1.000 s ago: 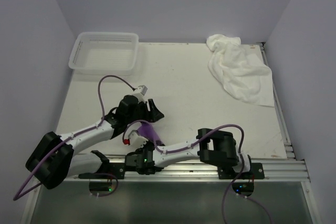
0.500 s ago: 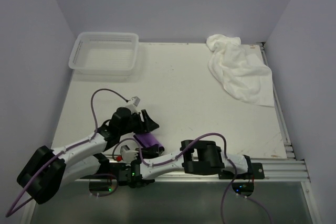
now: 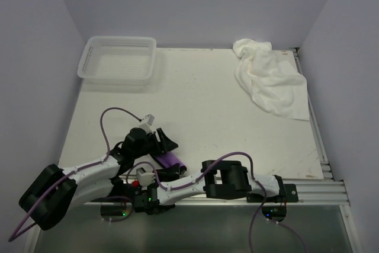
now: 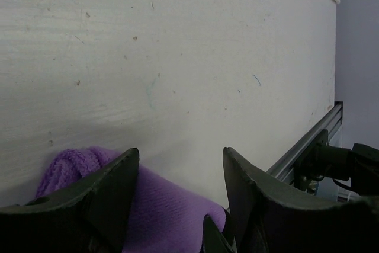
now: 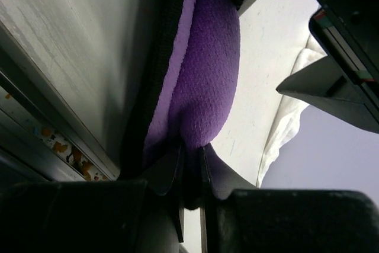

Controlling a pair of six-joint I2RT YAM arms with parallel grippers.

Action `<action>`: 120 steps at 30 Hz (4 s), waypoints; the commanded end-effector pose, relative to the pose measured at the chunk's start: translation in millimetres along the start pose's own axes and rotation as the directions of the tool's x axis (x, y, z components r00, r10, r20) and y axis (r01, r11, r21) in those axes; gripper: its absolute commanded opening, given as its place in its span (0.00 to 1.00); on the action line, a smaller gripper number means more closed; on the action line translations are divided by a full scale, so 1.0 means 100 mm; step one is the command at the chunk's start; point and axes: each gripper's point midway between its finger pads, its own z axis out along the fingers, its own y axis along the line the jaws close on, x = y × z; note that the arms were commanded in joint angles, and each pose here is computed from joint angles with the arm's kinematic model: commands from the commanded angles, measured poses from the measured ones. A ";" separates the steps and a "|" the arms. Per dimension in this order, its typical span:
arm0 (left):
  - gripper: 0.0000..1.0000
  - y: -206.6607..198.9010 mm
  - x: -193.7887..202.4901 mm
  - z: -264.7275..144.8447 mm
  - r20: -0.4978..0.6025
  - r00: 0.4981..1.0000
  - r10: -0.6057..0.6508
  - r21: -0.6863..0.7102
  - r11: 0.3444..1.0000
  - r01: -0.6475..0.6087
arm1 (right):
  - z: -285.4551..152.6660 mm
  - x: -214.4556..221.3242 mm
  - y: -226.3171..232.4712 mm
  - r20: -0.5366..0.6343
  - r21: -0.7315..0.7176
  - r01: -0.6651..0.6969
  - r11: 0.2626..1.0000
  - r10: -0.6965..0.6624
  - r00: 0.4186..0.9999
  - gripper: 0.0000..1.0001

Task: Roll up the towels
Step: Roll the towel

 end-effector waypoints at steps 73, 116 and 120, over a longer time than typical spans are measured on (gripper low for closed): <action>0.65 0.69 0.05 0.03 0.038 0.997 0.064 -0.293 0.955 -0.050 | -0.03 0.31 0.39 -0.490 -0.635 -0.771 0.038 0.752 0.440 0.24; 0.71 -0.07 -0.77 -0.12 0.035 0.974 0.226 -0.288 0.935 -0.206 | 0.54 -0.07 -0.20 0.060 -0.118 -0.615 0.779 0.624 0.779 0.00; 0.71 -0.02 -0.85 -0.27 0.065 0.968 0.242 -0.350 0.914 -0.205 | 0.58 -0.04 -0.12 0.048 -0.109 -0.584 0.805 0.591 0.806 0.00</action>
